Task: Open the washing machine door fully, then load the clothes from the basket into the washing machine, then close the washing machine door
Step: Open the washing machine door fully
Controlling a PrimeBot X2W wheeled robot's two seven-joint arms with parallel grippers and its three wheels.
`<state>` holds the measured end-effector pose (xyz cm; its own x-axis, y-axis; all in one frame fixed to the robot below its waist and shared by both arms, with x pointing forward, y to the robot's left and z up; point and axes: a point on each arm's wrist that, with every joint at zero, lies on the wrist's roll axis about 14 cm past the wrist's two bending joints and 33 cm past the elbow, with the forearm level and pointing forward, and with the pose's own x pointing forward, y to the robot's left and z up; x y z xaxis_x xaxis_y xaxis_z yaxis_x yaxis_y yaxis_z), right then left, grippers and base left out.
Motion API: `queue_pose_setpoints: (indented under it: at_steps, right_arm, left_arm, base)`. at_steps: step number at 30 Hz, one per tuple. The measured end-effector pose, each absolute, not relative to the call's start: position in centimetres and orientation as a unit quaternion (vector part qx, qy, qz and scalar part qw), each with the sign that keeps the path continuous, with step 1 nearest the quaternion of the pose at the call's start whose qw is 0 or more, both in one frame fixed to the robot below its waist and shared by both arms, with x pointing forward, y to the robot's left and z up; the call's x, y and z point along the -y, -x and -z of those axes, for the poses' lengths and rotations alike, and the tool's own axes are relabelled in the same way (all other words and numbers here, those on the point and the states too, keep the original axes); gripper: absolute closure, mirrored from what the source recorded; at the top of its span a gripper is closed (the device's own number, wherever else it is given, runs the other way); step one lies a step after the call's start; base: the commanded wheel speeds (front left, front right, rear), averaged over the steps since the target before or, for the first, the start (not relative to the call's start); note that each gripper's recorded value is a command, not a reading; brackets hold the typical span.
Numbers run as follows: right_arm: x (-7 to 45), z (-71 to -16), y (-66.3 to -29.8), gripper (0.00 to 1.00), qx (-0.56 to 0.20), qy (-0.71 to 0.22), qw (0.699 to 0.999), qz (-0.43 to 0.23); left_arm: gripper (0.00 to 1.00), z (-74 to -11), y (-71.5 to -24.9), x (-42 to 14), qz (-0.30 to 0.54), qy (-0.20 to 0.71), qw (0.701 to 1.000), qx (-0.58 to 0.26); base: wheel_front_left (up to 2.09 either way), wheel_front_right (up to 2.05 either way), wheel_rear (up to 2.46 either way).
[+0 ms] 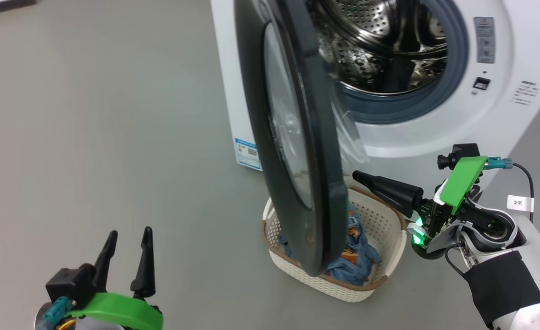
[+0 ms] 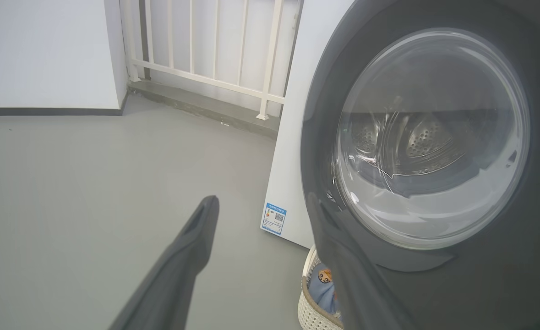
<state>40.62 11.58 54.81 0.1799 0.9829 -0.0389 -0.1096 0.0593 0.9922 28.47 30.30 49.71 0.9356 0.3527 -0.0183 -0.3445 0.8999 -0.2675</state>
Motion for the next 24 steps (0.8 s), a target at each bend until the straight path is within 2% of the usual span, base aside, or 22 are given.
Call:
queue_pose_setpoints:
  at_steps: [2, 3, 4, 8, 15, 17, 20, 24]
  right_arm:
    - [-10.9, -55.2, -40.9, 0.60, -0.425, -0.503, 0.592, -0.465]
    - [-10.6, -55.4, -41.0, 0.33, -0.420, -0.505, 0.595, -0.463]
    - [-10.2, -55.5, -41.1, 0.00, -0.413, -0.508, 0.600, -0.460]
    - [-8.3, -55.9, -41.2, 0.00, -0.391, -0.516, 0.616, -0.448]
    - [-4.7, -57.8, -42.2, 0.00, -0.314, -0.515, 0.675, -0.425]
    - [-3.4, -57.9, -42.3, 0.00, -0.292, -0.506, 0.699, -0.412]
    - [-1.2, -58.0, -42.9, 0.00, -0.248, -0.475, 0.752, -0.384]
    - [1.1, -59.9, -43.6, 0.00, -0.168, -0.437, 0.807, -0.359]
  left_arm:
    - [0.00, -49.8, -28.8, -30.0, -0.171, 0.134, 0.976, 0.017]
    - [0.00, -49.9, -29.0, -29.8, -0.168, 0.134, 0.977, 0.017]
    - [0.00, -49.8, -29.1, -29.5, -0.163, 0.135, 0.977, 0.016]
    - [0.00, -49.4, -29.6, -28.7, -0.148, 0.134, 0.980, 0.007]
    - [0.00, -49.8, -31.6, -26.5, -0.110, 0.133, 0.985, 0.009]
    - [0.00, -50.1, -32.2, -25.8, -0.098, 0.133, 0.986, 0.012]
    - [0.00, -50.2, -33.1, -24.9, -0.084, 0.135, 0.987, 0.013]
    - [0.00, -50.3, -34.1, -23.7, -0.065, 0.139, 0.988, 0.013]
  base:
    - [0.00, 0.00, 0.00]
    - [0.00, 0.00, 0.00]
    - [0.00, 0.00, 0.00]
    - [0.00, 0.00, 0.00]
    - [0.00, 0.00, 0.00]
    - [0.00, 0.00, 0.00]
    - [0.00, 0.00, 0.00]
    - [0.00, 0.00, 0.00]
